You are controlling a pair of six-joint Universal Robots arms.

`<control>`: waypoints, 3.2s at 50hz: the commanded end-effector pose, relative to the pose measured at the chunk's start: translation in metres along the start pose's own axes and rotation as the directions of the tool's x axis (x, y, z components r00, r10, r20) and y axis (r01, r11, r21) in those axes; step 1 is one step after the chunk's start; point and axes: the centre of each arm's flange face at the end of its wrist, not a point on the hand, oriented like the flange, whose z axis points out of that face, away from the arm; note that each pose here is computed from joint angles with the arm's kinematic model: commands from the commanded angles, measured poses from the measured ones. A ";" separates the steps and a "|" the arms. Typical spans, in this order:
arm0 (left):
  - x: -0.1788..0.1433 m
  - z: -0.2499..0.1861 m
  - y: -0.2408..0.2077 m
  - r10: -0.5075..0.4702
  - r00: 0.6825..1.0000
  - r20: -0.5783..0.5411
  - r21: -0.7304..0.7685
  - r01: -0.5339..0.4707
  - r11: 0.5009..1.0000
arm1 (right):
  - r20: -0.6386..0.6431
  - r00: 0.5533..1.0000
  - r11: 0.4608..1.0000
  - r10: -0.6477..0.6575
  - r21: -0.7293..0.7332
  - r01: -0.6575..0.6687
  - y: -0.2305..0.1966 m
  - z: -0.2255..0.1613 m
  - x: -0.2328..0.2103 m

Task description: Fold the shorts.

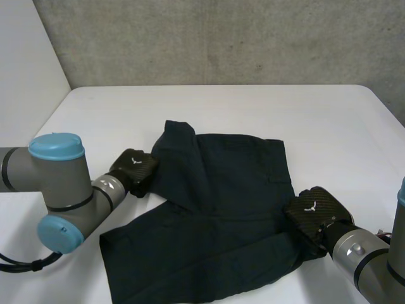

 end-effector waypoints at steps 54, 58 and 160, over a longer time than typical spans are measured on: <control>0.019 -0.151 -0.045 -0.046 0.965 0.257 -0.094 0.072 0.993 | -0.019 0.972 0.972 0.234 0.038 -0.233 -0.012 0.019 0.010; 0.040 -0.180 -0.032 -0.149 0.974 0.169 -0.207 0.183 0.961 | -0.012 0.968 0.968 0.252 0.022 -0.251 -0.010 0.024 0.009; 0.116 -0.191 -0.005 -0.324 0.945 0.045 -0.407 0.314 0.858 | -0.126 0.978 0.978 0.165 0.153 -0.145 -0.045 0.014 0.016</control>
